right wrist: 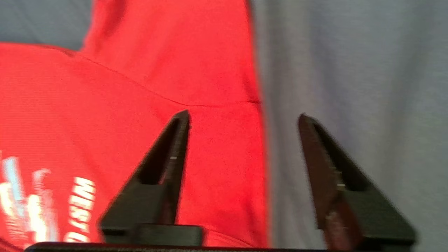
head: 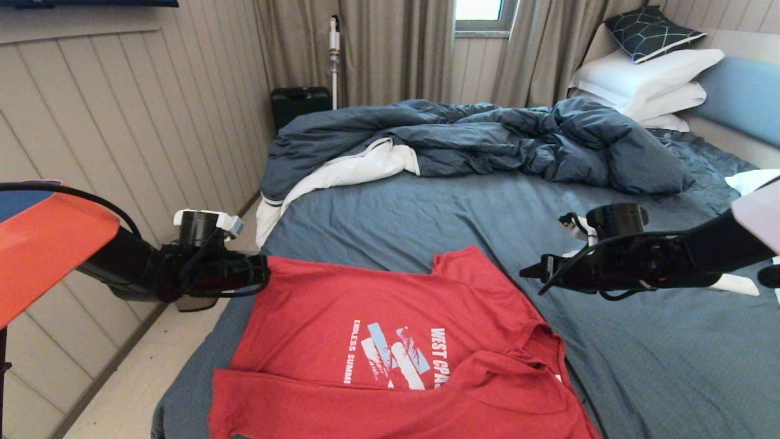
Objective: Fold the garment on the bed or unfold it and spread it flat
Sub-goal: Fold the red T-shirt
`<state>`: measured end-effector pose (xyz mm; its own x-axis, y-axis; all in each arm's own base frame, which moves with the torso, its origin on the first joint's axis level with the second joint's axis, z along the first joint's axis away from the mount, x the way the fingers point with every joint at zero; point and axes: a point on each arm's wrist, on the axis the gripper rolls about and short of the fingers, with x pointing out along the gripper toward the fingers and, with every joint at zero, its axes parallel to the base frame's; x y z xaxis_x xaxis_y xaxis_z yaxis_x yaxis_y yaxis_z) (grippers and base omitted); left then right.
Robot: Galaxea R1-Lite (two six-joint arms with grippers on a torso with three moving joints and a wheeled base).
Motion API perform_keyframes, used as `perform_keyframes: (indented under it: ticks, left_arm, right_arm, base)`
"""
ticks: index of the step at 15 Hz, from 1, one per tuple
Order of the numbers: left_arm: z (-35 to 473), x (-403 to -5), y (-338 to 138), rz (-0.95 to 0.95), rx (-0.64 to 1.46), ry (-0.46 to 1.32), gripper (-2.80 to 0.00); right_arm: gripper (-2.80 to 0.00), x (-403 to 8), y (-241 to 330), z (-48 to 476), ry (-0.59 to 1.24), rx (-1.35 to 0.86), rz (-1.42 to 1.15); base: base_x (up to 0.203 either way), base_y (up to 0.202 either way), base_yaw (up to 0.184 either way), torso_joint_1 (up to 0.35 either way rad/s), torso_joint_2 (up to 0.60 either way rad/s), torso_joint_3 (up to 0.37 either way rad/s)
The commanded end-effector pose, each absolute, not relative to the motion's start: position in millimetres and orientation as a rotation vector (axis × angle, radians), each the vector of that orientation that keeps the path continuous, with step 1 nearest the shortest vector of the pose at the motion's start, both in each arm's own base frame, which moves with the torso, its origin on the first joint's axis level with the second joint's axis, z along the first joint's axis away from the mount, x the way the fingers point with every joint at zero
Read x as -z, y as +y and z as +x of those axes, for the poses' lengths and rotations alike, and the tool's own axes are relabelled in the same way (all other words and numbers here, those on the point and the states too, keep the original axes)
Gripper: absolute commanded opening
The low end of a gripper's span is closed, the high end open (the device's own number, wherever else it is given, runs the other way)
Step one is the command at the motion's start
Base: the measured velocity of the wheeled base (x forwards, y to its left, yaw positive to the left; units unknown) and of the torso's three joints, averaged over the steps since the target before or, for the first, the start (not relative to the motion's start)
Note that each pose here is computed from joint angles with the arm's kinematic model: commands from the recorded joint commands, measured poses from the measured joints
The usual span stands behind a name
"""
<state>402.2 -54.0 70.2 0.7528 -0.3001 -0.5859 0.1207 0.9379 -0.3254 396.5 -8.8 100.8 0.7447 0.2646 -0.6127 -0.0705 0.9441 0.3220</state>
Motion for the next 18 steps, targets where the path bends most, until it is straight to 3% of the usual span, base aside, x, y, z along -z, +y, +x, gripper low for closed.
perform_keyframes:
  ticks: [1,18]
  left_arm:
    - [403.4,-69.2,-54.4,-0.277,0.234,0.678,-2.80]
    - [405.3,-69.9,-53.9,-0.268,0.232,0.642,-2.80]
  right_arm:
    - [0.00,-97.6,-0.3,400.4,0.716,-0.202,0.298]
    - [0.00,-77.1,41.8,449.2,0.676,-0.244,0.232]
  base:
    - [0.000,0.000,0.000,0.000,0.00,0.000]
    - [0.000,0.000,0.000,0.000,0.00,0.000]
